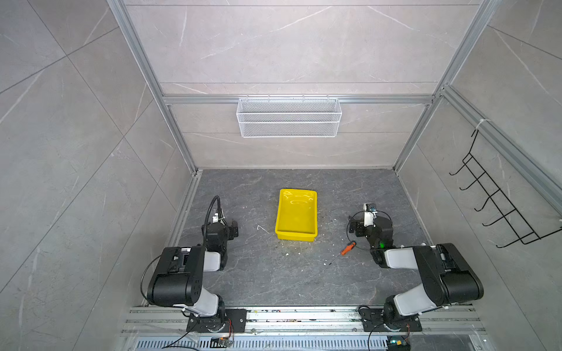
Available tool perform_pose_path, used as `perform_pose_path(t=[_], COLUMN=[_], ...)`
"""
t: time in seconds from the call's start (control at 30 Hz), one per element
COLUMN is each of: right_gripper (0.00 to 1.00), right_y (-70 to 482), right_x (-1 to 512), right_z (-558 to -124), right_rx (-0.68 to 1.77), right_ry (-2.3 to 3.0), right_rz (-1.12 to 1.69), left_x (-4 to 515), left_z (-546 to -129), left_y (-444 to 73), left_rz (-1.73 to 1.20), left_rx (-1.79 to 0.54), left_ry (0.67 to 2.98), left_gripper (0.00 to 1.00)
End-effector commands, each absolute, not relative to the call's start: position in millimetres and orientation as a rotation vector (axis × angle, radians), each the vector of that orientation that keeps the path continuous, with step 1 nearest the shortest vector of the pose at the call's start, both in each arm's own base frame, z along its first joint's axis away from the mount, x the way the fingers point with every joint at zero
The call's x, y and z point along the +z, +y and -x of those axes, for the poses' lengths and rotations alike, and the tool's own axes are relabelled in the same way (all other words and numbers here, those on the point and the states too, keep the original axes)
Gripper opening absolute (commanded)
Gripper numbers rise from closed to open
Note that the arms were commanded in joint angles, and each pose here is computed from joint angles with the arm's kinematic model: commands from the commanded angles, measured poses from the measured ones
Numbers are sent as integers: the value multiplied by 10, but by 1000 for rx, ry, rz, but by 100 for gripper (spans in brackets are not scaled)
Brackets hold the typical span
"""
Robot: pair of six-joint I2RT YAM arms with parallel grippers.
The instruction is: Put the screwdriver in the bin
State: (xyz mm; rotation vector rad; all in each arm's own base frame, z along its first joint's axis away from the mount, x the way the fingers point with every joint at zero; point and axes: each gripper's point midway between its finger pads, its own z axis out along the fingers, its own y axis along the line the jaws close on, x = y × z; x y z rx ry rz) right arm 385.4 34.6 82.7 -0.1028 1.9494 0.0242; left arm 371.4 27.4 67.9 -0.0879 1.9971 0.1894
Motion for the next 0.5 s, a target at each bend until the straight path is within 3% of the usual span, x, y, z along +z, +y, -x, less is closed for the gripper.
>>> perform_pose_path(t=[0.0, 0.47], right_gripper=[99, 99], right_y=[346, 341], right_x=[908, 916], right_z=[-3900, -3901], right_rx=[26, 23], right_ry=[1934, 1931], right_rz=[96, 96], left_x=[854, 848], left_z=[-3839, -3834], left_y=[326, 332], left_rz=[128, 125], left_rx=[99, 109], left_ry=[1961, 1961], left_gripper=[100, 100])
